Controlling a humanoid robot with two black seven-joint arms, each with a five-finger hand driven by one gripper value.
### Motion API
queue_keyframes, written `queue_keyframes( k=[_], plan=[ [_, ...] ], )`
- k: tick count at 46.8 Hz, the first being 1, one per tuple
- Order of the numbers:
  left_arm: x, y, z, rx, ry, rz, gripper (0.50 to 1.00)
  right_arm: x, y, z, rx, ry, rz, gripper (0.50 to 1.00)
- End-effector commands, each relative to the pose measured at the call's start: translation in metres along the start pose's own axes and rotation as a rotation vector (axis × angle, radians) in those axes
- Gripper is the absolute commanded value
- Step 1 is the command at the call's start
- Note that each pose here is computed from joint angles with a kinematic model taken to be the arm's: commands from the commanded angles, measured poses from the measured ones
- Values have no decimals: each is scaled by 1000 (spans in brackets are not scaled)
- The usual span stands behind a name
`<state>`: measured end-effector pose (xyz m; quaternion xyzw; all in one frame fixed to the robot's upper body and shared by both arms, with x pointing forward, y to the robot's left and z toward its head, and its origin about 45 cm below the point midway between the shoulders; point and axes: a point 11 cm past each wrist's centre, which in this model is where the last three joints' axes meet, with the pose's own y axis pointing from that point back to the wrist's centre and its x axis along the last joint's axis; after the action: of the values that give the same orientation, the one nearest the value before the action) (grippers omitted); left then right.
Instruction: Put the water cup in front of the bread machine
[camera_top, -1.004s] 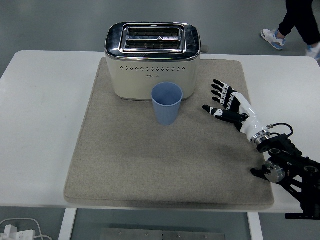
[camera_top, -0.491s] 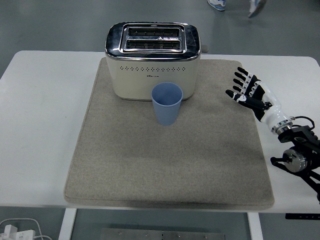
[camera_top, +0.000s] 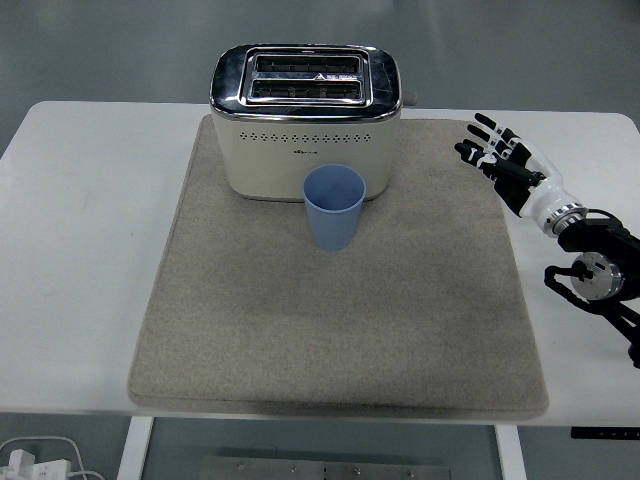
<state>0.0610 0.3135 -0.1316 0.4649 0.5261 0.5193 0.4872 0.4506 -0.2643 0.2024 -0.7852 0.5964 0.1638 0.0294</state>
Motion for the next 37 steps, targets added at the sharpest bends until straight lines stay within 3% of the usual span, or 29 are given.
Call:
queue_keyframes(
  k=[1, 11, 37],
  plan=[
    [0, 0, 0, 0, 0, 0, 1000, -1, -4, -10, 13, -12, 2, 926],
    [1, 0, -1, 2, 1, 2, 1000, 0, -7, -14, 28, -4, 34, 928],
    [0, 0, -1, 2, 0, 0, 1000, 6, -5, -15, 30, -3, 33, 928]
  ],
)
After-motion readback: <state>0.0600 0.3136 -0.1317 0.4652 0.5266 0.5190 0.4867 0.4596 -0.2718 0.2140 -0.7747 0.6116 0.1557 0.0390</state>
